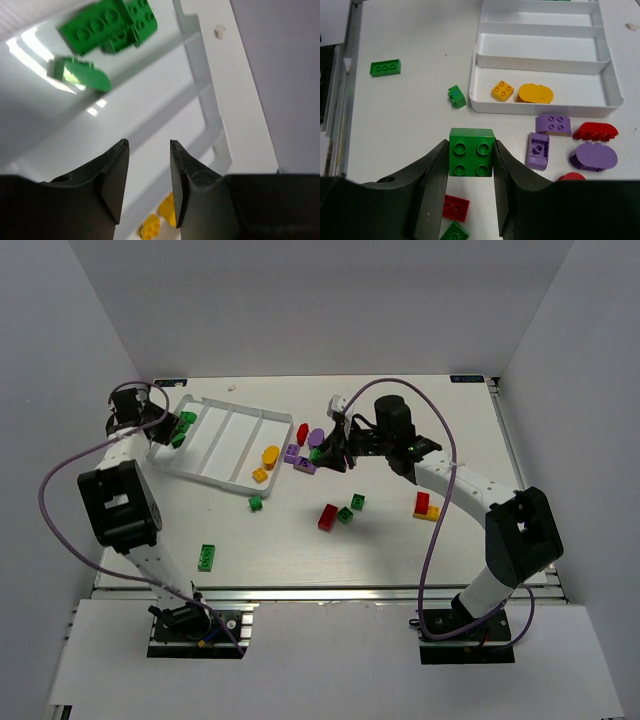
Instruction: Sort the legos into containers by color
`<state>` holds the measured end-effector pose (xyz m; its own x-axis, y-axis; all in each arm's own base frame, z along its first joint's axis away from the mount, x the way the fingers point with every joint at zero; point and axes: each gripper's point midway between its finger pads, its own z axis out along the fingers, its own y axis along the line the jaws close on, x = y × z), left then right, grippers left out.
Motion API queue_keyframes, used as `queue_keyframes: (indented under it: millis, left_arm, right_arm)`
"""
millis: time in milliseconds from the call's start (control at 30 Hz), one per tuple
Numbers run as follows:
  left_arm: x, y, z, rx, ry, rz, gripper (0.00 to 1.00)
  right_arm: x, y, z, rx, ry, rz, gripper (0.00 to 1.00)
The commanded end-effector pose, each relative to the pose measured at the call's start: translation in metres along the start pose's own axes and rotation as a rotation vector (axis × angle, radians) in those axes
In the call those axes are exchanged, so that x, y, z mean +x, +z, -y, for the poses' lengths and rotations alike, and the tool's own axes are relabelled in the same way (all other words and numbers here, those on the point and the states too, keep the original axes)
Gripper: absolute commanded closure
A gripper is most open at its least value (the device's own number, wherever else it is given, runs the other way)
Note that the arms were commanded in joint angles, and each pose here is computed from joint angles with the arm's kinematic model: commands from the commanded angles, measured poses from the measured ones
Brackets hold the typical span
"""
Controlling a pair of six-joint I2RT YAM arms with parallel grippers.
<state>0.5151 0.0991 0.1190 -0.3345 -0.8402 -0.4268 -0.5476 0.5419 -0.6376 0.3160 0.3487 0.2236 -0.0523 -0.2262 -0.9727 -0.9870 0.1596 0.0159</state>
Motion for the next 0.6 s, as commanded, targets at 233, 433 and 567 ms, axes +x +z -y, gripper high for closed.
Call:
queue_keyframes:
  millis: [233,433,567]
  left_arm:
    - [0.053,-0.124,0.036,0.301,0.085,-0.020,0.47]
    - [0.104,-0.171,0.051,0.483,0.058,-0.130,0.42]
    - [0.140,-0.193,0.065,0.584,0.061,-0.197,0.39]
  right_arm:
    - [-0.008,-0.001,-0.020,-0.150,-0.210,0.046,1.00]
    - [-0.011,0.011,-0.035,-0.210,-0.285,0.055,1.00]
    - [-0.011,0.022,-0.049,-0.245,-0.324,0.035,1.00]
